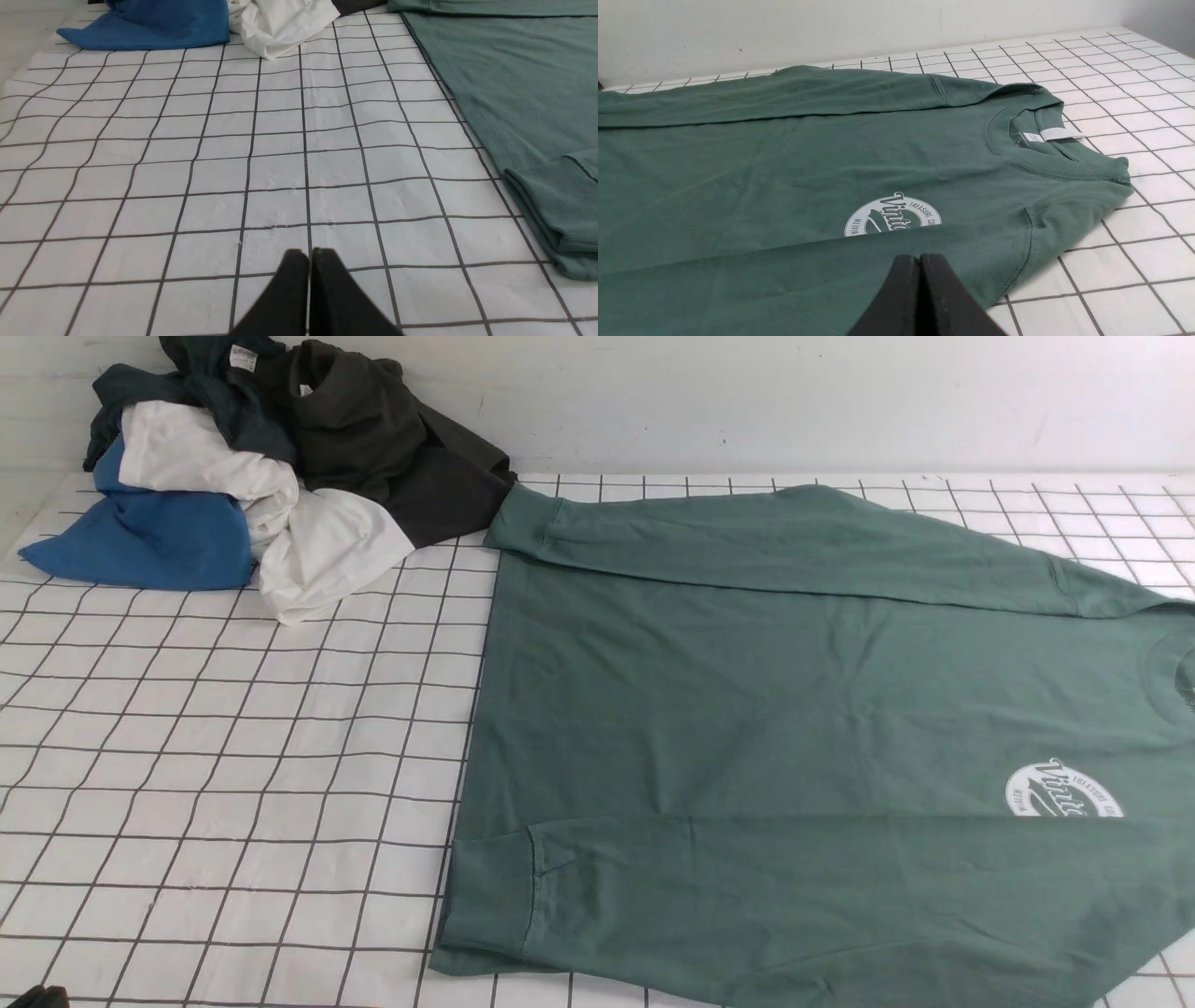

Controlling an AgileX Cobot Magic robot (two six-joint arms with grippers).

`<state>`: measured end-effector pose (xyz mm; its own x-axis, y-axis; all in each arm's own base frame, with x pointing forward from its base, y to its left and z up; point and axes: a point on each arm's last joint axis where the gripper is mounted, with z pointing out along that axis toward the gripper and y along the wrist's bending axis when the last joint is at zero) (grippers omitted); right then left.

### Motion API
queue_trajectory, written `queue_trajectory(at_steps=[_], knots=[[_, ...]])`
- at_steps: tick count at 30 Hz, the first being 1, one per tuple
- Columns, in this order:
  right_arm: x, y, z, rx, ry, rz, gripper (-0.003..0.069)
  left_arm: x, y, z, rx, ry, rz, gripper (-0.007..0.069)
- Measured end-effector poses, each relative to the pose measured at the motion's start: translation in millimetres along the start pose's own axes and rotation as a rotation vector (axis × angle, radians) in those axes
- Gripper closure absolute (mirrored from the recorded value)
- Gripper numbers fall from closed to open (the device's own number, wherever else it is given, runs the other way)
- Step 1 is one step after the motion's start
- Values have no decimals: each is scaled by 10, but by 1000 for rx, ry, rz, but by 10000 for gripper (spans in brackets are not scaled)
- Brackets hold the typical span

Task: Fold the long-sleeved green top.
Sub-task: Use the left arm to clamp the cuff closest to it

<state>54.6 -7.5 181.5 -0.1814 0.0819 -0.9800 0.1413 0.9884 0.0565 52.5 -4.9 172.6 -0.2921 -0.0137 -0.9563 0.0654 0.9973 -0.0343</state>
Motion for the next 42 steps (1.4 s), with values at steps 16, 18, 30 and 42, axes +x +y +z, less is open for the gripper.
queue_trajectory(at_steps=[16,18,30,42], knots=[[-1,0,0,0,0,0,669,0,0,0,0,0,0,632],[-1,0,0,0,0,0,669,-2,3,0,-3,-2,13,632],[-24,-3,1,4,-30,-25,669,-153,11,-10,-14,-181,33,632],[-635,72,-265,-136,-776,115,669,-620,14,-249,9,-766,-63,632]])
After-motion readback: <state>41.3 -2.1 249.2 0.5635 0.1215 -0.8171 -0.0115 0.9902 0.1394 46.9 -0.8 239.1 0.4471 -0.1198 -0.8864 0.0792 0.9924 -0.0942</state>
